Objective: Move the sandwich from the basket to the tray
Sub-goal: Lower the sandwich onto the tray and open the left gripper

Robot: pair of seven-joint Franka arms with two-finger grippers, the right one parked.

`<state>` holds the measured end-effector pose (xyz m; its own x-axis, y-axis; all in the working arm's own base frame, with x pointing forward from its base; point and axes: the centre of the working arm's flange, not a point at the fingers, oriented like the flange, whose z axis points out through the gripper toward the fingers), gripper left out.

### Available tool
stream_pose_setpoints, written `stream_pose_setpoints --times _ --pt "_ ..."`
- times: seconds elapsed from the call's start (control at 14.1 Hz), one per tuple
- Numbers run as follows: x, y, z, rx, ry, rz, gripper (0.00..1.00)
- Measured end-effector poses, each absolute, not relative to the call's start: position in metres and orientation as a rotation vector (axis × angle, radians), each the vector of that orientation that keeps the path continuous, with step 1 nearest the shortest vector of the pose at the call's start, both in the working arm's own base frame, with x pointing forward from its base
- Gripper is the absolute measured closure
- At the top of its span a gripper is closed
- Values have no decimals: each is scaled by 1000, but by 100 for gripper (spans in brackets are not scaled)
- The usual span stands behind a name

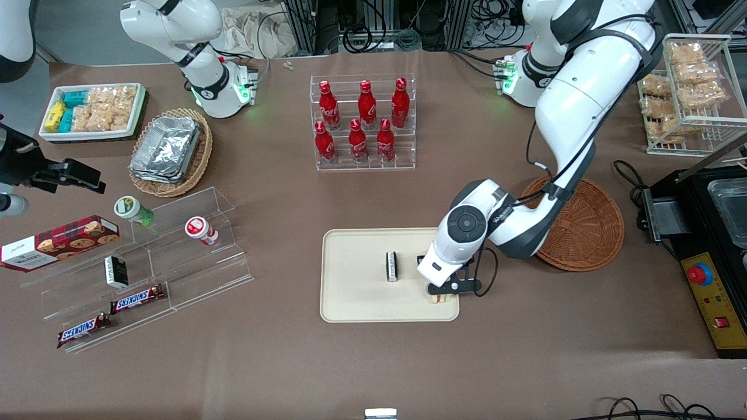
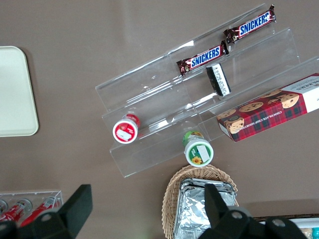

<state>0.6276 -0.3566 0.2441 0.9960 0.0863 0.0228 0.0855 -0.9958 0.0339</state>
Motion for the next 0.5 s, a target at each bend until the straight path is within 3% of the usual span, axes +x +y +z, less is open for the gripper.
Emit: stream_pose_setpoints --times 0.21,0.28,0.5 --pt "639 -356 289 3079 152 142 7" --pt "640 -358 310 3060 163 174 0" --pt "637 -353 382 3013 227 230 0"
